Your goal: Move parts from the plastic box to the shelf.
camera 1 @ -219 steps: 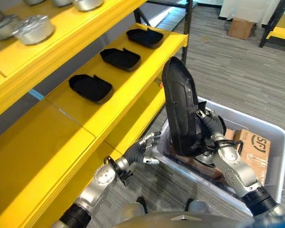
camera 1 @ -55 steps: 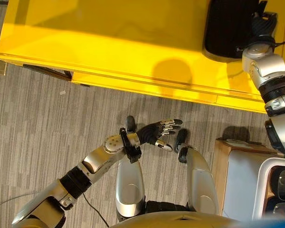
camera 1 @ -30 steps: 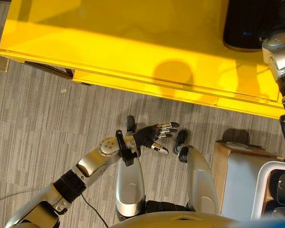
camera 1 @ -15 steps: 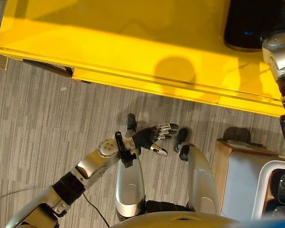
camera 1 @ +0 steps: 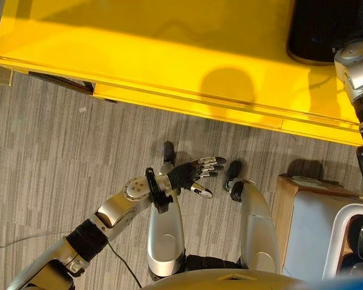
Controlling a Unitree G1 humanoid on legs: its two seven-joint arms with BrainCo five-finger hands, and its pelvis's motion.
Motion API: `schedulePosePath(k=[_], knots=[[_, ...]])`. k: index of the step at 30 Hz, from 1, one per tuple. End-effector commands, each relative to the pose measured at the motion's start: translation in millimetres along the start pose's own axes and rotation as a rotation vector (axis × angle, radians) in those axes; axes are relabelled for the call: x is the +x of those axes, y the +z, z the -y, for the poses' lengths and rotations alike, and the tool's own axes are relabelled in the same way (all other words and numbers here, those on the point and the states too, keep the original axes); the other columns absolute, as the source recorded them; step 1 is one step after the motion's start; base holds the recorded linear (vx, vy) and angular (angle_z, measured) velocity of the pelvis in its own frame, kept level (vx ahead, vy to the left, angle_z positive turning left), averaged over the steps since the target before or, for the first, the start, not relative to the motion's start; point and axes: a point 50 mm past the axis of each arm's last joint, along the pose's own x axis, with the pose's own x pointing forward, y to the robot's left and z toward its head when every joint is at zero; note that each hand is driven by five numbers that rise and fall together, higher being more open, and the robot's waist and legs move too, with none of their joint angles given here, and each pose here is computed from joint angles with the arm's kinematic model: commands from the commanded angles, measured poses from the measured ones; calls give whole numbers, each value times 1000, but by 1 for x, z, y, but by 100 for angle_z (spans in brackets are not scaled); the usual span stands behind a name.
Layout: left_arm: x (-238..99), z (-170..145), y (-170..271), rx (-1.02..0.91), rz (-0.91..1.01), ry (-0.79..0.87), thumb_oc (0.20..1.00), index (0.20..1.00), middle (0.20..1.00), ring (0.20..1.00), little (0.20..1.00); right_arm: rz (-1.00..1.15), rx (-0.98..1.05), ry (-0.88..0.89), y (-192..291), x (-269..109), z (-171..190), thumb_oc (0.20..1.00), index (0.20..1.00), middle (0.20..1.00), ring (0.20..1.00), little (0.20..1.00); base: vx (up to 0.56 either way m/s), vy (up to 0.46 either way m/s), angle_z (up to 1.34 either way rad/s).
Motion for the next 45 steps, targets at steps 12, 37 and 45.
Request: schedulePosePath(k=[12, 37, 45], knots=[[4, 23, 13, 3, 125, -114, 1000, 1000, 1000, 1000, 1000, 162, -13, -160, 34, 20, 41, 200, 200, 200, 200, 200, 0, 0, 0], [7, 32, 5, -26, 151, -137, 1000, 1000, 1000, 1000, 1000, 374, 121, -496, 58, 7, 66, 1000, 1000, 1000, 1000, 1000, -1, 8, -1], [3, 40, 0, -35, 211, -96, 1000, 1000, 1000, 1000, 1000, 500, 525, -224, 49, -49, 60, 1000, 1000, 1000, 1000, 1000, -38, 161, -5]])
